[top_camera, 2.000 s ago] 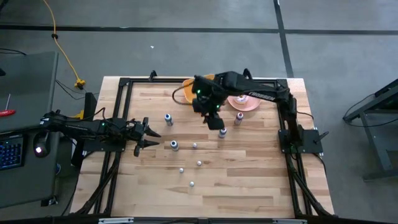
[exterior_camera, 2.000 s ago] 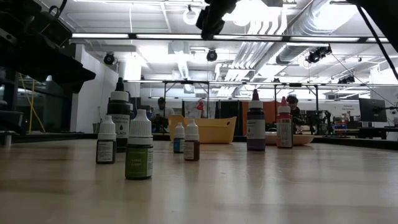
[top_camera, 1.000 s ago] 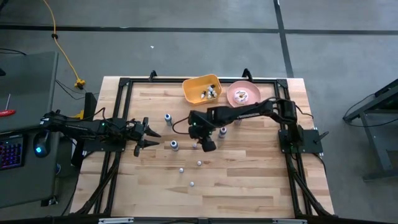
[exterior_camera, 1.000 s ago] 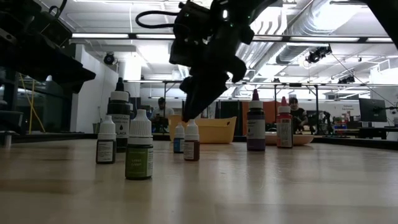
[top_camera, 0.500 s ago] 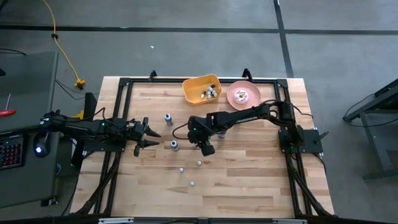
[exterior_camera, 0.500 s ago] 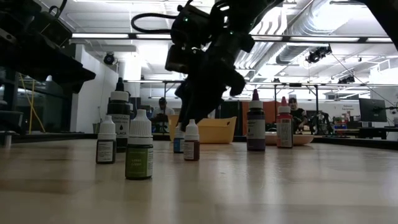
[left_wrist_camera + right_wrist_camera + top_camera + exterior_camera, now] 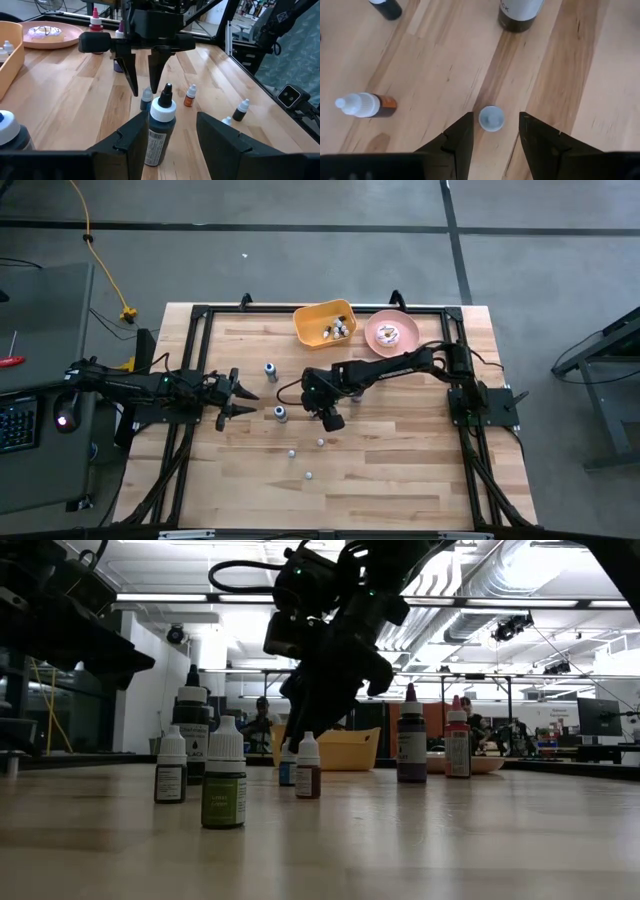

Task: Pick & Place food coloring
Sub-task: Put the small blue food coloring bottle into the yellow bin

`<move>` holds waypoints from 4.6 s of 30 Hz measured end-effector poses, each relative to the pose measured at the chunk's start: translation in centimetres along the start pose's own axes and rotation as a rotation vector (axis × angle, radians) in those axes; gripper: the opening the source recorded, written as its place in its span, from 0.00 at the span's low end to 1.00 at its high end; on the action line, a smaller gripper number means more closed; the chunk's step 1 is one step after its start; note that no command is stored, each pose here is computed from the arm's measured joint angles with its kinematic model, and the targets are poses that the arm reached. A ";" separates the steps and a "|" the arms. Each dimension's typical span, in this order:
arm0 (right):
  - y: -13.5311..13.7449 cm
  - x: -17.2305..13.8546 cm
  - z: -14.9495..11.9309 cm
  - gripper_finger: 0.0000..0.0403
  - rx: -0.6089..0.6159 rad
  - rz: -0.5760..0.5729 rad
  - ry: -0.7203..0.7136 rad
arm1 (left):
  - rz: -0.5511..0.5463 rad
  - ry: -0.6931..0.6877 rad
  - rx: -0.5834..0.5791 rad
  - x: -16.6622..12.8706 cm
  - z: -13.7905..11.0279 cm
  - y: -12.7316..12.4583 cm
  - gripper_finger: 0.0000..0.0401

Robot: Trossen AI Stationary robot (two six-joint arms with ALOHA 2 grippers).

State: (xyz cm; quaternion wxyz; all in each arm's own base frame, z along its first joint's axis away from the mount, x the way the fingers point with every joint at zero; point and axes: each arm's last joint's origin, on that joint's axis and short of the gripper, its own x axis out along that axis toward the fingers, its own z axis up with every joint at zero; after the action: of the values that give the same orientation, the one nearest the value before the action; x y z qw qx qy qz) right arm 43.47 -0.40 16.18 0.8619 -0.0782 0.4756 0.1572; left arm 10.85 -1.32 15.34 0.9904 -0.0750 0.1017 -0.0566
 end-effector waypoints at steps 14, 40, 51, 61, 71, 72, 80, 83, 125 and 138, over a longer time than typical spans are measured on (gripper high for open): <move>0.3 0.3 0.1 0.35 -0.010 0.010 -0.002 | 0.003 -0.001 0.000 0.0 0.0 0.0 0.41; 0.4 0.3 0.0 0.21 -0.007 0.009 0.004 | 0.004 -0.002 0.000 0.0 0.0 0.0 0.41; 0.4 0.3 0.0 0.15 -0.007 0.009 0.004 | 0.004 -0.002 0.000 0.0 0.0 0.0 0.41; -0.3 -1.1 1.7 0.14 0.042 -0.033 -0.017 | 0.004 -0.002 0.000 0.0 0.0 0.0 0.41; -2.2 -6.7 5.2 0.14 0.070 -0.115 0.036 | 0.004 -0.002 0.000 0.0 0.0 0.0 0.41; -2.3 -7.4 5.6 0.14 0.074 -0.117 0.034 | 0.004 -0.002 0.000 0.0 0.0 0.0 0.41; -3.3 -13.1 8.3 0.14 0.149 -0.150 -0.028 | 0.004 -0.002 0.000 0.0 0.0 0.0 0.41; -3.8 -15.2 8.9 0.14 0.209 -0.169 -0.068 | 0.004 -0.002 0.000 0.0 0.0 0.0 0.41; -21.1 -15.0 -5.1 0.14 1.046 -0.632 -0.178 | 0.004 -0.001 0.000 0.0 0.0 0.0 0.41; -21.8 -13.2 -7.0 0.14 1.122 -0.647 -0.170 | 0.004 -0.001 0.000 0.0 0.0 0.0 0.41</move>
State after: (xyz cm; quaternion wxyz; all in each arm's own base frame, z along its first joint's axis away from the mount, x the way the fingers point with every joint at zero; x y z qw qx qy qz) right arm 38.90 -25.45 23.25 0.8102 0.2570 0.3682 -0.3768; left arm 10.84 -1.31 15.34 0.9905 -0.0748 0.1016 -0.0546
